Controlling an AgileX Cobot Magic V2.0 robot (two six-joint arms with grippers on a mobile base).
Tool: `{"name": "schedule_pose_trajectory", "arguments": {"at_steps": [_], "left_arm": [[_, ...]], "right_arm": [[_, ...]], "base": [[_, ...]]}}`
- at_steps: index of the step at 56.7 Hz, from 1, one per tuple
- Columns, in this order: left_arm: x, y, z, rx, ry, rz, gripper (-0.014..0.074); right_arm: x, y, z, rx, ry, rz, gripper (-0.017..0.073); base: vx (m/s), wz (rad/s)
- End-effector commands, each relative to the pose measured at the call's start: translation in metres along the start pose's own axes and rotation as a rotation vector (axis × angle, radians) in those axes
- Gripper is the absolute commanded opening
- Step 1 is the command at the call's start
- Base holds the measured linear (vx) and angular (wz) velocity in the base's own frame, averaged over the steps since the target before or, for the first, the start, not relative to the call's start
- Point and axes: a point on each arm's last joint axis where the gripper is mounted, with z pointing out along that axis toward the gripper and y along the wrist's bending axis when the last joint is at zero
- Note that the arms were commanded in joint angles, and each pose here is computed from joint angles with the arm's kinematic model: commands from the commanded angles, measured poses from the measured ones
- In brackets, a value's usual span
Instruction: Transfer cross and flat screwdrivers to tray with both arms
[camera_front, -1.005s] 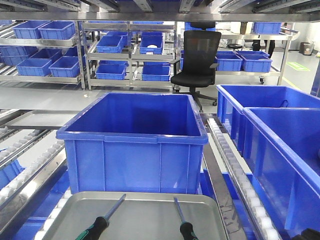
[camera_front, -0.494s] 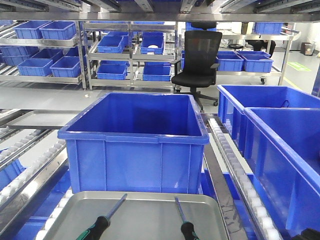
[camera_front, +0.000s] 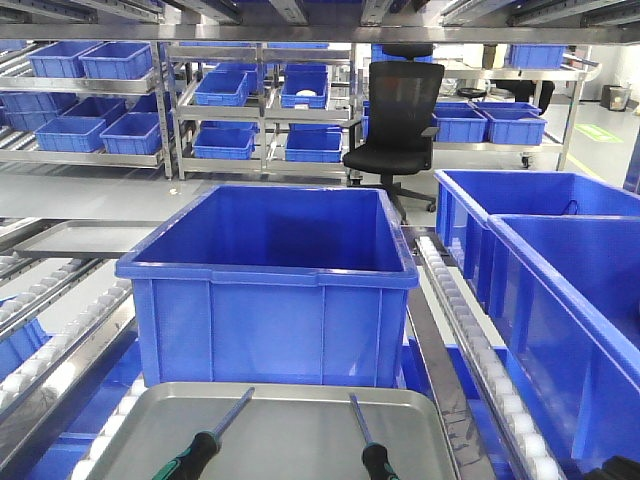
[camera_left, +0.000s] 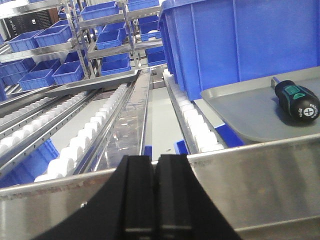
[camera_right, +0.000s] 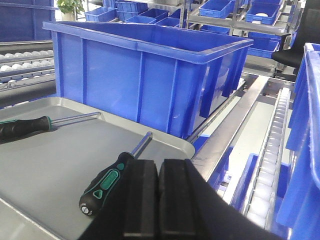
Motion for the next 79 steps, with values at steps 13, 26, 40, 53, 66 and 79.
{"name": "schedule_pose_trajectory", "arguments": {"at_steps": [13, 26, 40, 53, 66, 79], "left_arm": [[-0.016, 0.002, -0.003, -0.017, -0.113, -0.013, 0.0], [-0.016, 0.002, -0.003, -0.017, -0.113, -0.013, 0.0], [-0.016, 0.002, -0.003, -0.017, -0.113, -0.013, 0.0], [-0.016, 0.002, -0.003, -0.017, -0.114, -0.013, 0.0], [-0.016, 0.002, -0.003, -0.017, -0.113, -0.013, 0.0], [-0.016, 0.002, -0.003, -0.017, -0.113, -0.013, 0.0]], "right_arm": [[-0.017, 0.001, -0.001, -0.014, -0.104, -0.015, -0.0008], [0.001, 0.001, -0.007, -0.005, -0.098, -0.08, -0.0008], [0.094, -0.015, -0.035, 0.264, -0.18, 0.068, -0.0008], [0.118, -0.023, -0.044, 0.463, -0.178, 0.136, -0.0008], [0.117, -0.023, -0.045, 0.472, -0.184, 0.136, -0.0008], [0.117, -0.023, -0.045, 0.472, -0.184, 0.135, -0.0008]], "base": [[0.0, 0.0], [0.0, 0.0], [0.0, 0.0], [0.0, 0.0], [0.0, 0.0], [0.0, 0.0]]}}
